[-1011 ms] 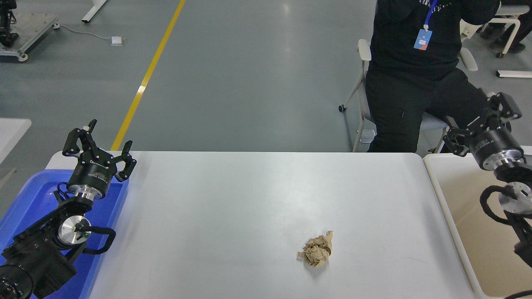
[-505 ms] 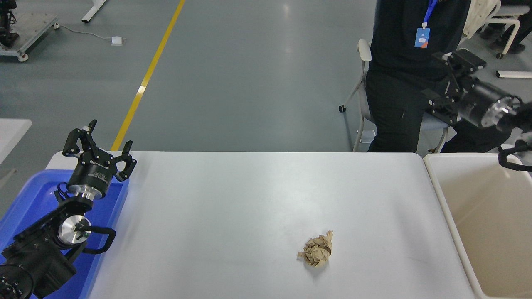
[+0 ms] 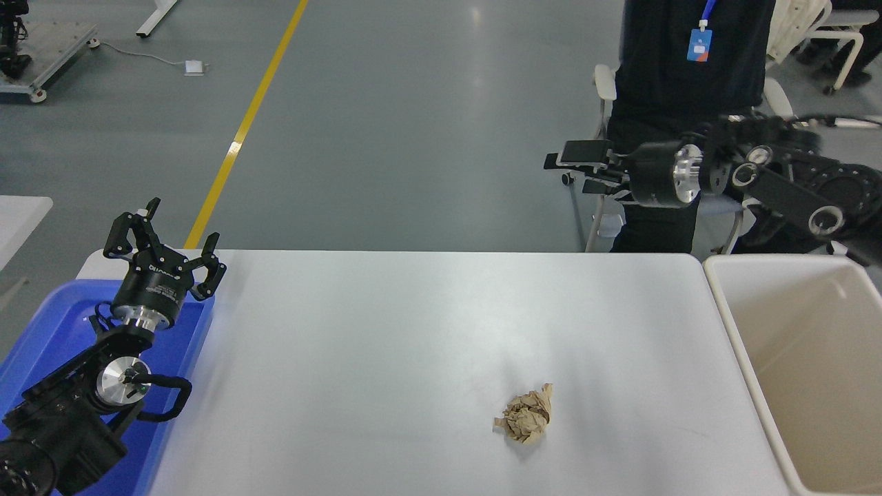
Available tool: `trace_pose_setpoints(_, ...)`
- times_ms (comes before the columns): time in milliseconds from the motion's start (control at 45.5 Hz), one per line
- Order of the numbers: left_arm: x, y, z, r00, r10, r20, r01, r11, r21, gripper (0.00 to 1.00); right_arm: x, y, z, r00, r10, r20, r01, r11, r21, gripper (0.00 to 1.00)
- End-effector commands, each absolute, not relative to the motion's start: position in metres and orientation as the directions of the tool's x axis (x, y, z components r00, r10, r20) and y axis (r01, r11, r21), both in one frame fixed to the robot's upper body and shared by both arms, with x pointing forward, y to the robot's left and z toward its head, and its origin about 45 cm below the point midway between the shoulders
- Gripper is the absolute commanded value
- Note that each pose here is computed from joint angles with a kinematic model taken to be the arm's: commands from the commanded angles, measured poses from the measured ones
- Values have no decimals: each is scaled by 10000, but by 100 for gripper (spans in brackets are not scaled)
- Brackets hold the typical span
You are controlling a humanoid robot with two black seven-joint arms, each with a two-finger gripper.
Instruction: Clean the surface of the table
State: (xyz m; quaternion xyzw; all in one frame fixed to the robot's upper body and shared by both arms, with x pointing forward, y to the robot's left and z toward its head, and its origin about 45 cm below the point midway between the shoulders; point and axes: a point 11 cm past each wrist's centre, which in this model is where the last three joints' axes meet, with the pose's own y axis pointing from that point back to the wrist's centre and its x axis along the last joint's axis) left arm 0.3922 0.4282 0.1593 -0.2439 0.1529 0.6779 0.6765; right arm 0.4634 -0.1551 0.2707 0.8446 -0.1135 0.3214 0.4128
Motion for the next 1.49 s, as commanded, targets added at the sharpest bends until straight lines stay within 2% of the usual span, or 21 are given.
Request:
trace_pose_setpoints(0,3921,4285,1595,341,8429,-5370,-9917,-382,-1229,100,4150,-1038,2254,7073,4638,5335,-2470,-5449,8013,99)
trace_pose_setpoints(88,3921,4285,1595,341,8429,-5370,-9917,-382,-1229,100,3964,-1071,2106,6825,5575,4726,-1860,-4929,8500,99)
trace_pose_setpoints(308,3921,4285,1595,341,8429,-5370,-9917,-382,-1229,100,3743,-1274,1818,6030,7131,3575,-1263,-3572,9254,99)
trace_pose_setpoints(769,3921,4285,1595,341,8429,-5370,-9917,-382,-1229,100,3362,-1259,1333,6046,7473,2756,-137,-3362,9417,99)
trace_pose_setpoints(1033,3921,4286,1595,341,8429,-5369,-9917,-382,-1229,100,3455,-1304,1288,6288,7118,3130,-558,-3601,9312,99)
trace_pose_setpoints(1473,3922,4279,1592,346,8422,-5381,-9917,-376,-1227,100,3451,-1375,1150,6479,6806,3420,-816,-3844,9195,99)
